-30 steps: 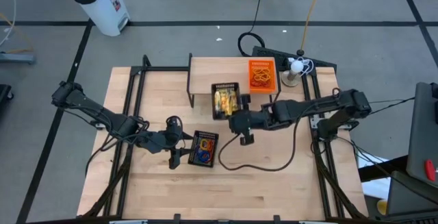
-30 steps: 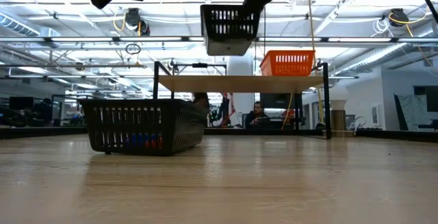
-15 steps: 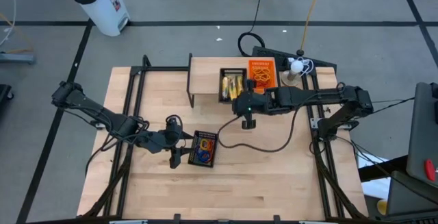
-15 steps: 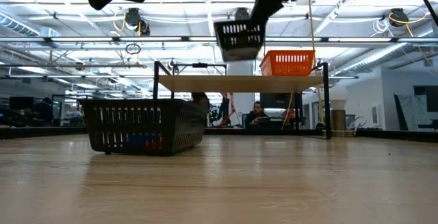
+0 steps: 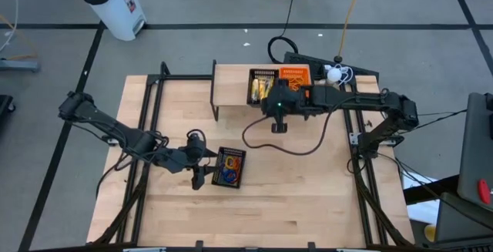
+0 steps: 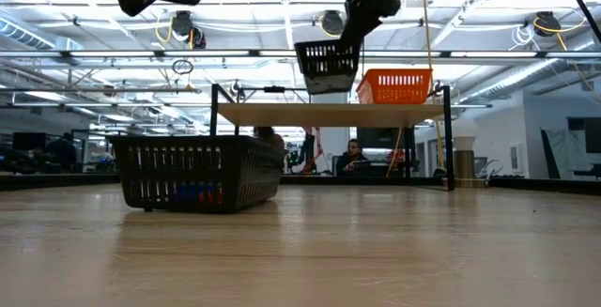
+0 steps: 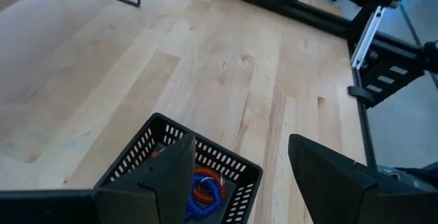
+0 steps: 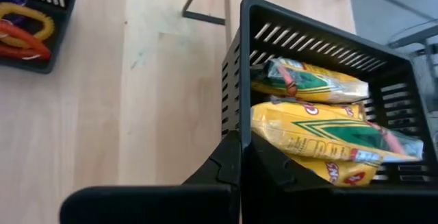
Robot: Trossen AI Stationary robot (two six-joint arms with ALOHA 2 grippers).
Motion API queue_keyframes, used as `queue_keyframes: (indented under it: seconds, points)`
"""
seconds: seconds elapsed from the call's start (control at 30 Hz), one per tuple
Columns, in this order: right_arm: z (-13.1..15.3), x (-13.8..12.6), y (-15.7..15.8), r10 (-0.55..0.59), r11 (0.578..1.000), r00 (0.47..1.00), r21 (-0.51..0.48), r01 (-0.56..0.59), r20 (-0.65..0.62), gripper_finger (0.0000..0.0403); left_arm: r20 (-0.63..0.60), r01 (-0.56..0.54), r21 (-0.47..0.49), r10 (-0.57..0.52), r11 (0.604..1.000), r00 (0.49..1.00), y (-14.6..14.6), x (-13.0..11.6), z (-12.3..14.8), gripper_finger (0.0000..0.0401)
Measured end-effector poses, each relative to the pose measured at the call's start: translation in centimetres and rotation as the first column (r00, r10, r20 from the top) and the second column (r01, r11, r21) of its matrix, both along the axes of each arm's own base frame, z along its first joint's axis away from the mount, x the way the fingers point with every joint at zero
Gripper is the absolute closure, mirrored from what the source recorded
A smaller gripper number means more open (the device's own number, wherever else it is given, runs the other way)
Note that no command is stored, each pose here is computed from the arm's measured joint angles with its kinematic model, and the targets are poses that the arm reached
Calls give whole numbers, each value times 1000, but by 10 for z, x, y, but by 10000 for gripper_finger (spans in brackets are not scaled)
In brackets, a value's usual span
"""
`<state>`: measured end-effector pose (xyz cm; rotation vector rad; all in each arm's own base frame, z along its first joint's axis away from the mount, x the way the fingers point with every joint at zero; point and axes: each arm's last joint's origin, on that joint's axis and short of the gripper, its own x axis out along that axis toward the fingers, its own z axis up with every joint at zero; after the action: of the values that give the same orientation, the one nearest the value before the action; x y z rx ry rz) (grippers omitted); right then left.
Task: Pick & Place Office Desk Supplies
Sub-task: Put the right black basket filled with crayon box on the shelf
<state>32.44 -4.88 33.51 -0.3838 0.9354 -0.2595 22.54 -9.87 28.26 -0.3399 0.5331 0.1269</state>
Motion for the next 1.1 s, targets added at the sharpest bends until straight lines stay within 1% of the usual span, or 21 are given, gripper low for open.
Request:
queue_keyframes:
  seconds: [0.13,0.27,0.4,0.63,0.73,0.97,1.1]
  points:
    - [1,0,-7,6,1000,1000,16,-6,10,400,-19,0,9,0,1000,1000,-2,3,-5,164]
    - [1,0,-13,7,1000,1000,8,-7,15,400,-45,0,19,1,1000,999,-4,8,-12,164]
    - [1,-1,-19,40,998,999,46,-41,17,400,-59,-15,5,15,1000,998,-5,11,-16,164]
    - [1,-3,-29,20,999,1000,44,-21,20,399,-54,-41,-34,39,999,998,-6,12,-16,164]
    - [1,-4,-33,43,995,999,89,-46,33,399,-49,-44,-43,42,998,998,-6,12,-16,164]
    - [1,-6,-39,30,995,999,96,-33,34,399,-49,-46,-45,44,998,998,-6,12,-16,164]
    - [1,-5,-38,41,993,998,110,-45,39,399,-49,-43,-41,41,998,998,-6,12,-16,164]
